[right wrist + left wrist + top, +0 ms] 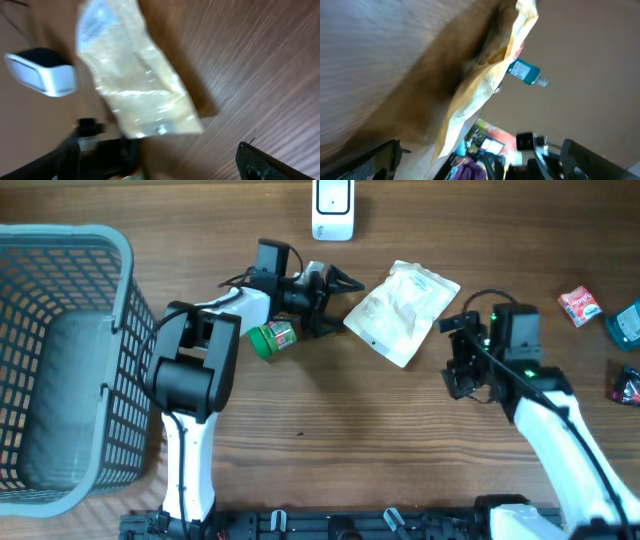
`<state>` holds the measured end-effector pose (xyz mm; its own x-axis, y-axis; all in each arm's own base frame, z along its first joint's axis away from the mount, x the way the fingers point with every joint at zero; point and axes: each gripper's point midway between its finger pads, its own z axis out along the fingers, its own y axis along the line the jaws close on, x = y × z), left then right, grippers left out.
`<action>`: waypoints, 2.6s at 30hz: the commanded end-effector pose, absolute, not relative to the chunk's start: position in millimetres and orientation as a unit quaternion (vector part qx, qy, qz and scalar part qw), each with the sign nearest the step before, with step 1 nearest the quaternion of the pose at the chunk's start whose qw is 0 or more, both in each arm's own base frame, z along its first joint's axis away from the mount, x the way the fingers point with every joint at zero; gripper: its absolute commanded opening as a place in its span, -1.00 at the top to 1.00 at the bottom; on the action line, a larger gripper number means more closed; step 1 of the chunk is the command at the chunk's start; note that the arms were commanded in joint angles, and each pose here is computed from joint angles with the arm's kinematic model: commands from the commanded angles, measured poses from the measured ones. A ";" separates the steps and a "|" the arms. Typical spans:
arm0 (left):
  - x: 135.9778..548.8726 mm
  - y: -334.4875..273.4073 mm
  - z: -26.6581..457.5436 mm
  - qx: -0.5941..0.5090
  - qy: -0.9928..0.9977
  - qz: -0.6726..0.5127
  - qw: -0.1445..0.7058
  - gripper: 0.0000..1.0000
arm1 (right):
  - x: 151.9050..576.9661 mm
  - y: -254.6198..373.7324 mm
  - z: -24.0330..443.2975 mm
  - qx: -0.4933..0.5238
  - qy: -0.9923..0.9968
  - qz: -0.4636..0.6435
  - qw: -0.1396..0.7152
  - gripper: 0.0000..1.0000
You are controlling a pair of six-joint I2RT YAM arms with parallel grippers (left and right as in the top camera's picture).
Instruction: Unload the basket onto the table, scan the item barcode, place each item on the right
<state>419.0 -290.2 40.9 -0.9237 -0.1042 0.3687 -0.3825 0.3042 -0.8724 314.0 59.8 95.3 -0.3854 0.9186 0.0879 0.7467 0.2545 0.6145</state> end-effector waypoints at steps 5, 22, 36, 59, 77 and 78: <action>384.0 -324.6 -6.9 0.108 -0.842 0.517 0.112 -1.00 | 309.8 60.3 21.3 0.492 0.828 0.247 0.104 -1.00; 395.7 -308.6 -42.0 0.129 -0.893 0.429 0.045 0.90 | 345.2 61.7 15.5 0.539 0.781 0.289 0.129 -1.00; 387.4 -319.4 -27.2 0.127 -0.870 0.469 0.084 0.92 | 399.5 95.0 -51.5 0.476 0.769 0.401 0.145 -0.97; 377.0 -324.2 -17.3 0.137 -0.851 0.490 0.129 0.92 | 410.9 114.5 -65.7 0.402 0.792 0.424 0.179 0.91; 384.7 -315.4 -17.9 0.147 -0.850 0.490 0.121 -0.99 | 436.9 95.7 42.9 0.352 0.751 0.505 0.238 0.90; 386.7 -313.2 -18.4 0.150 -0.851 0.489 0.119 -1.00 | 437.2 91.5 50.9 0.355 0.749 0.505 0.242 0.90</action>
<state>389.0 -334.6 35.5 -0.9575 -0.0236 0.2873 -0.2735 0.3896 -0.8794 432.6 104.1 12.1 -0.6356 0.7711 0.0387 0.3519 0.2448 0.9035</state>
